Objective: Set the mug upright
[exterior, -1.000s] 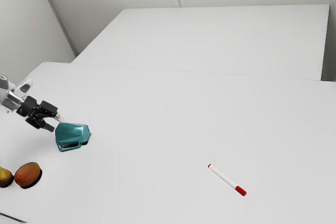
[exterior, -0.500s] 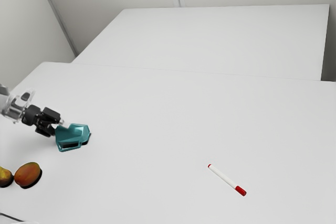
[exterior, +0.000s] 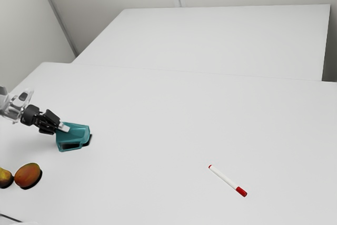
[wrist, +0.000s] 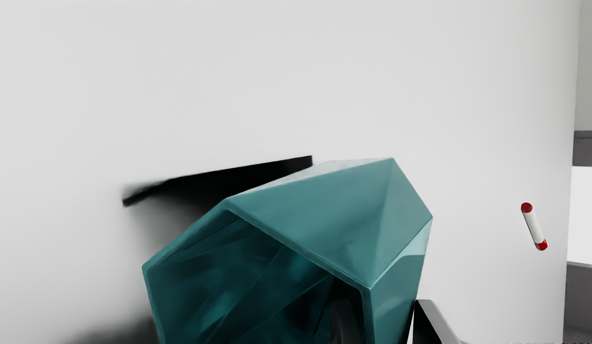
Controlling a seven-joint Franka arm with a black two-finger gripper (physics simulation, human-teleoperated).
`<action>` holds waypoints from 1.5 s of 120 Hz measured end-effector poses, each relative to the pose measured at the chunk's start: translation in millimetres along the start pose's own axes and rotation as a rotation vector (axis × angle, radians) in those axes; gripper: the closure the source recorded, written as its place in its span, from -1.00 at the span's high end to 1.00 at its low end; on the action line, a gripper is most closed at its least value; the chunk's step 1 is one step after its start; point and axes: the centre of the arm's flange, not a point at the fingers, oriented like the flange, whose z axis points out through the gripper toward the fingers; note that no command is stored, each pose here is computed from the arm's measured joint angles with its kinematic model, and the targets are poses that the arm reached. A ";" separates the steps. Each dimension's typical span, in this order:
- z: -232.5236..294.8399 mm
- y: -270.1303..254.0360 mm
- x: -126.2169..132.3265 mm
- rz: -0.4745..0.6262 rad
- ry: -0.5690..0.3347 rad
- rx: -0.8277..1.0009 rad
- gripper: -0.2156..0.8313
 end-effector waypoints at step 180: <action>140.7 274.9 42.7 0.515 -0.258 0.743 -0.91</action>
